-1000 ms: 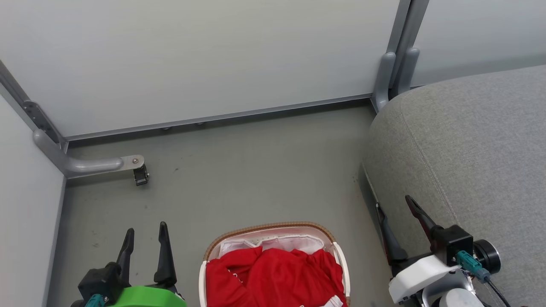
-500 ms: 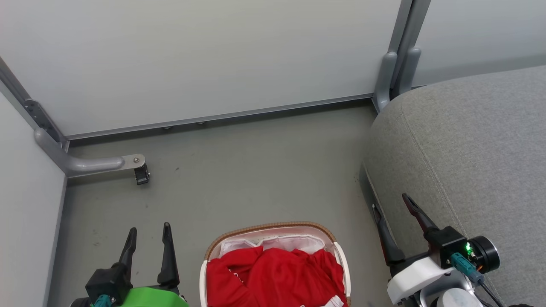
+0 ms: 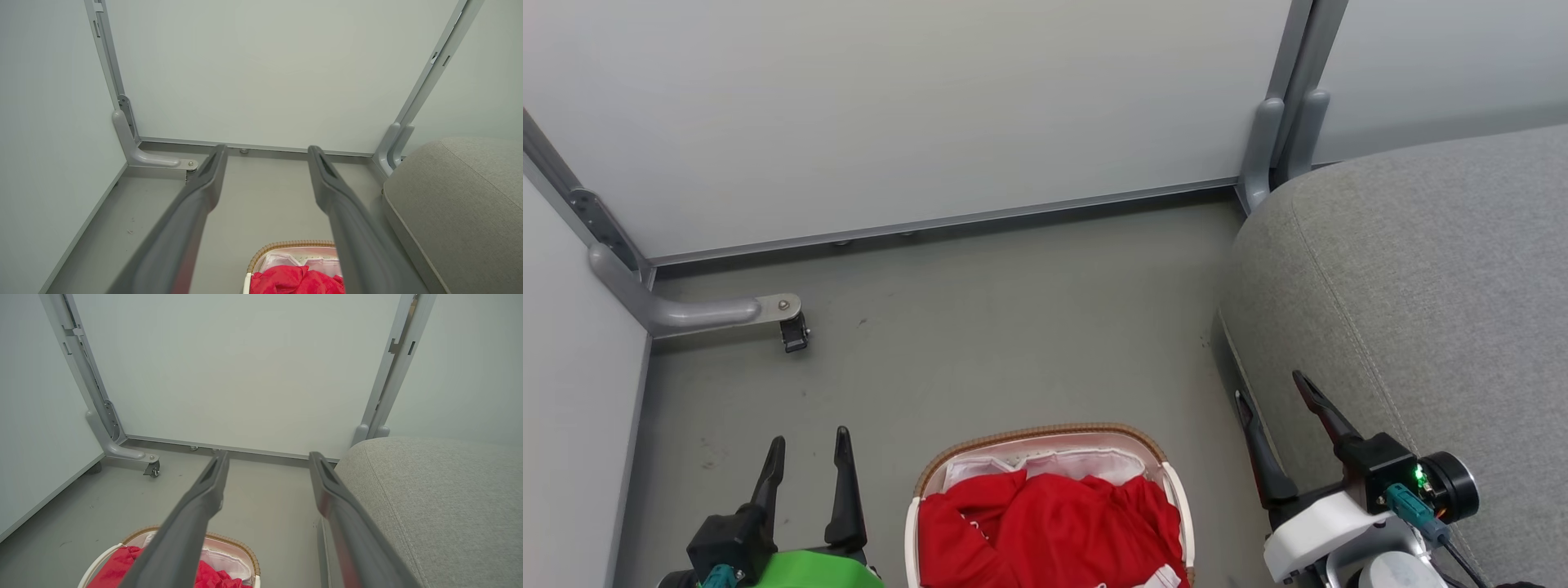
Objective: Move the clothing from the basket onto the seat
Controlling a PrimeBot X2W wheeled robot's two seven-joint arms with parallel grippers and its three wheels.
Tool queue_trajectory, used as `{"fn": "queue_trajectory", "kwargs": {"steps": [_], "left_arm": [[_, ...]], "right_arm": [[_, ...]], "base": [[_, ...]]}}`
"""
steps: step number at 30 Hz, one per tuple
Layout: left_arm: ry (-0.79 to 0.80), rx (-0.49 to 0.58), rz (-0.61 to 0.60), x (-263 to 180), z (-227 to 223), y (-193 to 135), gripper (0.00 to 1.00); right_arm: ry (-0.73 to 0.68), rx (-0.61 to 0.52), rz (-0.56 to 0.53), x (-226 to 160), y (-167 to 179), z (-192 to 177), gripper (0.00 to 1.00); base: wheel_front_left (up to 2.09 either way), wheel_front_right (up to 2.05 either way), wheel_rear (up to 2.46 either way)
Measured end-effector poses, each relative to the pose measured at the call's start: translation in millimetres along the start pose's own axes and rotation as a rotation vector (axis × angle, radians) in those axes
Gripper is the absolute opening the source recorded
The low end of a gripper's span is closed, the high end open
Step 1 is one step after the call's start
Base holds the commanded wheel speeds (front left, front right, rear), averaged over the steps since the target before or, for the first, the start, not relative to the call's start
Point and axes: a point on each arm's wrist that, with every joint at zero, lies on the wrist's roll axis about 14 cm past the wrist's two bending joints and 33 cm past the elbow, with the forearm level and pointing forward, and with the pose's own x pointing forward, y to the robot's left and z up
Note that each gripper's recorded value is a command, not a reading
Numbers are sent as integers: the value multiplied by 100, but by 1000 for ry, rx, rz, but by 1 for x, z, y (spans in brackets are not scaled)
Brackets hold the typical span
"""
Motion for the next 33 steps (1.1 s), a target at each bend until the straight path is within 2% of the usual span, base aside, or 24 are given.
{"fn": "queue_trajectory", "kwargs": {"steps": [13,20,26,33], "left_arm": [[42,-14,-26,8,-13,-8,100],[101,-1,-155,34,-33,-40,100],[248,100,-339,60,-86,-78,100],[383,151,-443,87,-139,-94,100]], "right_arm": [[-4,-5,-13,9,-8,0,100],[-11,-26,-46,30,-26,-3,100],[-3,-45,-98,52,-52,-14,100],[8,-50,-168,72,-83,-33,100]], "base": [[0,0,0],[0,0,0],[0,0,0],[0,0,0]]}}
